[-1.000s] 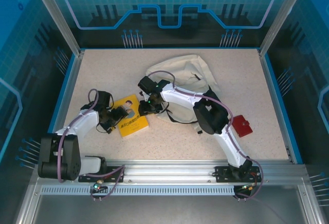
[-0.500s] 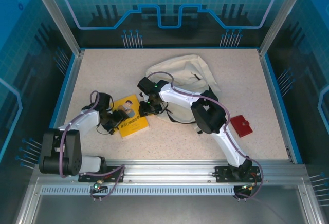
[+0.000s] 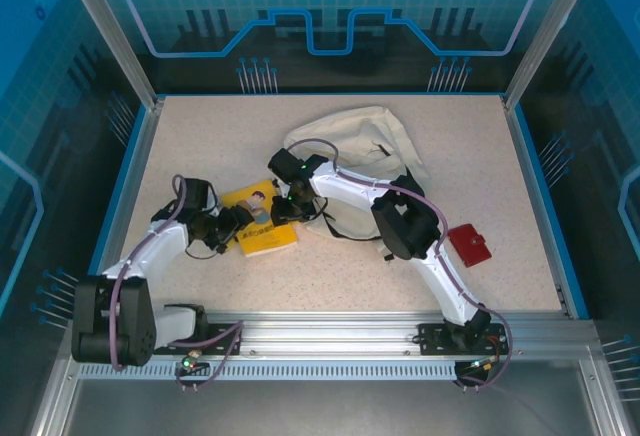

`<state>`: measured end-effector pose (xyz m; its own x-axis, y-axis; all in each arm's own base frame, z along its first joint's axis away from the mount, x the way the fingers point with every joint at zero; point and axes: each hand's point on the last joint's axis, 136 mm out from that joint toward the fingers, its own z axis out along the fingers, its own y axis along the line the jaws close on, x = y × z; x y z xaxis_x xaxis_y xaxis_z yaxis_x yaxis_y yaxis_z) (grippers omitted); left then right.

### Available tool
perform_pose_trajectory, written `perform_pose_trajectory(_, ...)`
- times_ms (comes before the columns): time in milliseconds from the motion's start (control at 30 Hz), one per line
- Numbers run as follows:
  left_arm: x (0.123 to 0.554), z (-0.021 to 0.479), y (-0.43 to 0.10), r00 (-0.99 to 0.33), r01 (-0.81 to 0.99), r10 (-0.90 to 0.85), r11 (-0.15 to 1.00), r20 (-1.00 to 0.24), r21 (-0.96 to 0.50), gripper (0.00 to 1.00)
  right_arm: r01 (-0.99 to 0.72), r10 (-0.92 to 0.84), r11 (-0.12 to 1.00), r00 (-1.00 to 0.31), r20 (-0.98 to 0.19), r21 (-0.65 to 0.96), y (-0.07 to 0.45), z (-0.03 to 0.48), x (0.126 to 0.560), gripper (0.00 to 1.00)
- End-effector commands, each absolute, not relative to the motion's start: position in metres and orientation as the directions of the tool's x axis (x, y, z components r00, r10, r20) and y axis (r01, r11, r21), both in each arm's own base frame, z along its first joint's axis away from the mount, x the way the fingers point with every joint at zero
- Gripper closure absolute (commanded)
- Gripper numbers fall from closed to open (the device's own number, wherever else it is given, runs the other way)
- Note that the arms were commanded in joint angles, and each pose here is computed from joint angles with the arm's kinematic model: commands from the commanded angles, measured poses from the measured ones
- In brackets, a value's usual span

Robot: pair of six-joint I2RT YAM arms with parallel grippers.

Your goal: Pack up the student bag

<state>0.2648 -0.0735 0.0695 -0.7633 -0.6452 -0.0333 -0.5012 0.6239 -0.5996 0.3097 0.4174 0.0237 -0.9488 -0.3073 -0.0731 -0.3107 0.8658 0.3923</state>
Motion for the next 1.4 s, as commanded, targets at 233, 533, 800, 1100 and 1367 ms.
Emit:
perform_pose_trajectory(233, 0.295, 0.105, -0.102, -0.766, -0.380, -0.642, 0.461, -0.006, -0.802, 0.47, -0.266, -0.298, 0.890, -0.954, 0.030, 0.371, 0.407, -0.005, 0.295, 0.64)
perform_pose_trajectory(533, 0.305, 0.110, -0.111, -0.755, -0.386, -0.652, 0.353, 0.072, -0.852, 0.53, -0.251, -0.285, 0.893, -0.958, 0.037, 0.375, 0.403, -0.009, 0.295, 0.64)
perform_pose_trajectory(800, 0.306, 0.105, -0.114, -0.742, -0.426, -0.656, 0.305, 0.136, -0.852, 0.59, -0.237, -0.269, 0.901, -0.962, 0.038, 0.364, 0.397, -0.012, 0.296, 0.65)
perform_pose_trajectory(1100, 0.301, 0.092, -0.106, -0.772, -0.445, -0.629, 0.434, 0.091, -0.783, 0.67, -0.228, -0.254, 0.901, -0.967, 0.022, 0.368, 0.391, -0.004, 0.300, 0.65)
perform_pose_trajectory(1367, 0.306, 0.108, -0.101, -0.769, -0.411, -0.638, 0.468, 0.022, -0.782, 0.92, -0.276, -0.217, 0.762, -0.961, -0.170, 0.586, 0.407, 0.102, 0.317, 0.53)
